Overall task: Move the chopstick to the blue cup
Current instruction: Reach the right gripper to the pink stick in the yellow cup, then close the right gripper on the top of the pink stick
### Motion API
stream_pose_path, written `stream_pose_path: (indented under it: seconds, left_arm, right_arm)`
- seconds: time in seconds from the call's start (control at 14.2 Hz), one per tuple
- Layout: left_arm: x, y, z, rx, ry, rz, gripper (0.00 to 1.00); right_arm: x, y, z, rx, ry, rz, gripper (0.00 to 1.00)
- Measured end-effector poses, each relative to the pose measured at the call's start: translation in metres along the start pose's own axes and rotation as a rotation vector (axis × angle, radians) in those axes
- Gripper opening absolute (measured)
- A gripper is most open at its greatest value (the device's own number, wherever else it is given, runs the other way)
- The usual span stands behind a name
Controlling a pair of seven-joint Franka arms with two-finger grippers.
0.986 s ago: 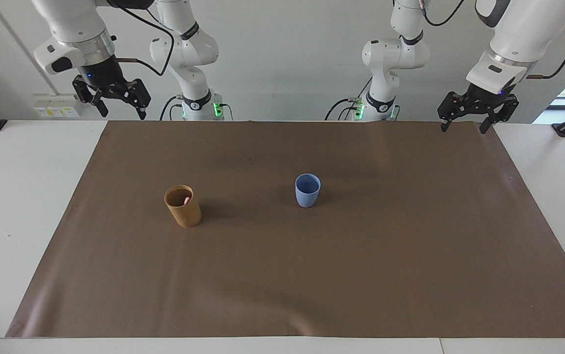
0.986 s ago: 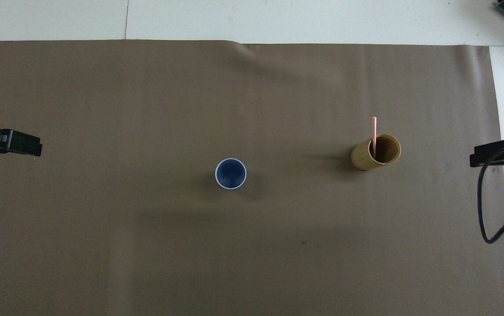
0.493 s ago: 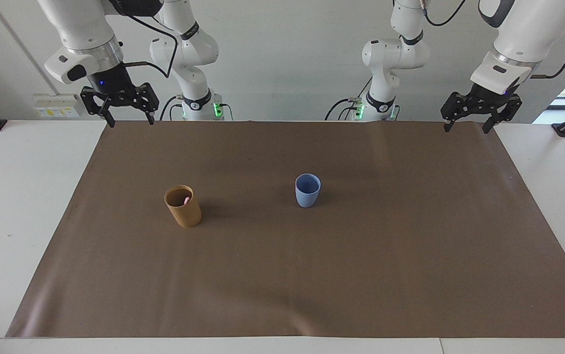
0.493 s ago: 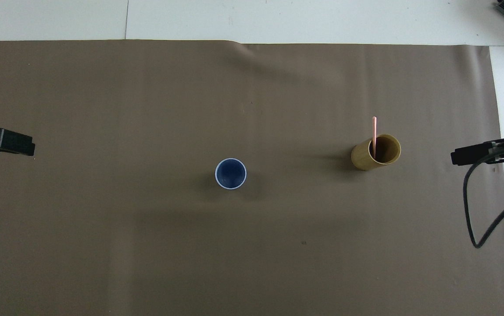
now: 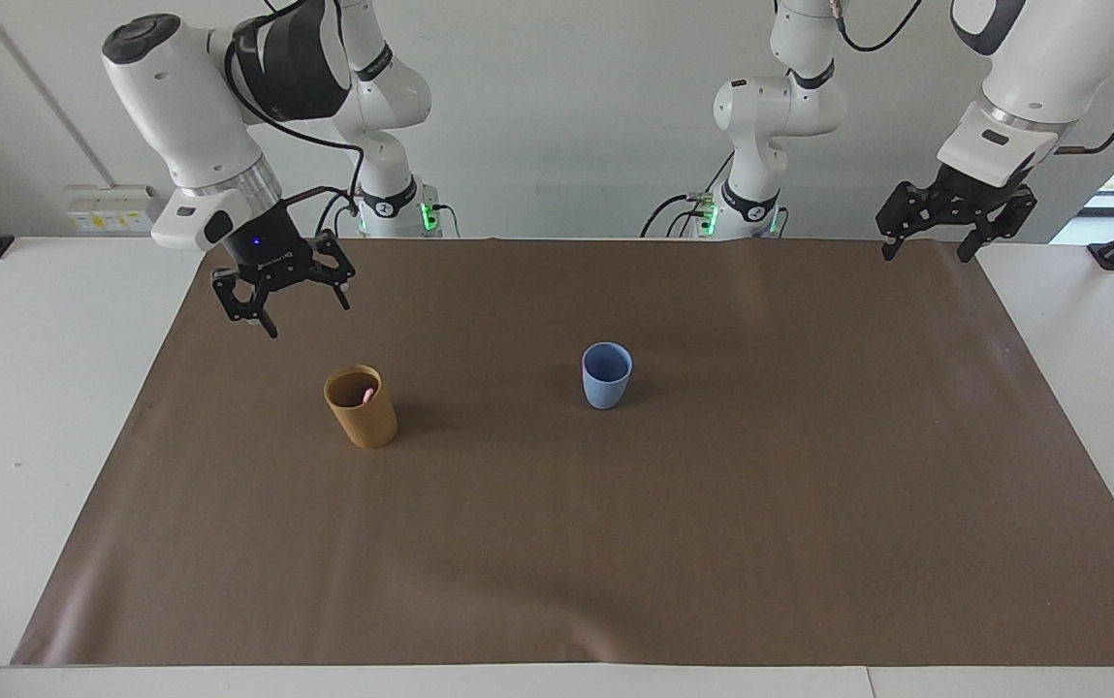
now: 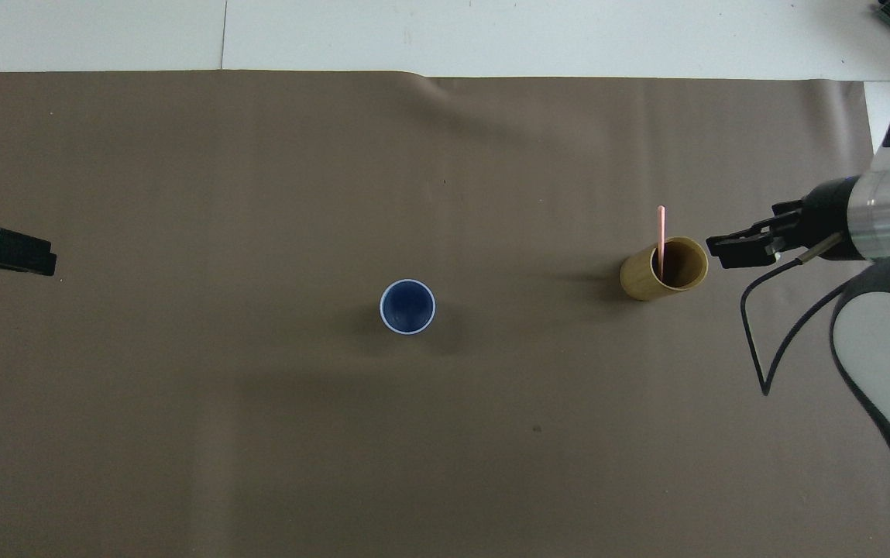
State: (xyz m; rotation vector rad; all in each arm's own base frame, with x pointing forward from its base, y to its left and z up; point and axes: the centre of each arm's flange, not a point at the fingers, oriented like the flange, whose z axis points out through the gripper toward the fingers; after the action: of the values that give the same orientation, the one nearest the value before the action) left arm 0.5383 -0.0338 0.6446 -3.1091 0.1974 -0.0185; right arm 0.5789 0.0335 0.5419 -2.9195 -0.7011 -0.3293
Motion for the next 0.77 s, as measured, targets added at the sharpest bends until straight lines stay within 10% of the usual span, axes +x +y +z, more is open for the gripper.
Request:
stream_pose_path:
  seconds: [0.77]
  left_arm:
    - [0.0, 0.0, 0.0, 0.0, 0.0, 0.0, 1.0]
  right_arm:
    - [0.025, -0.001, 0.089, 0.052, 0.12, -0.165, 1.0]
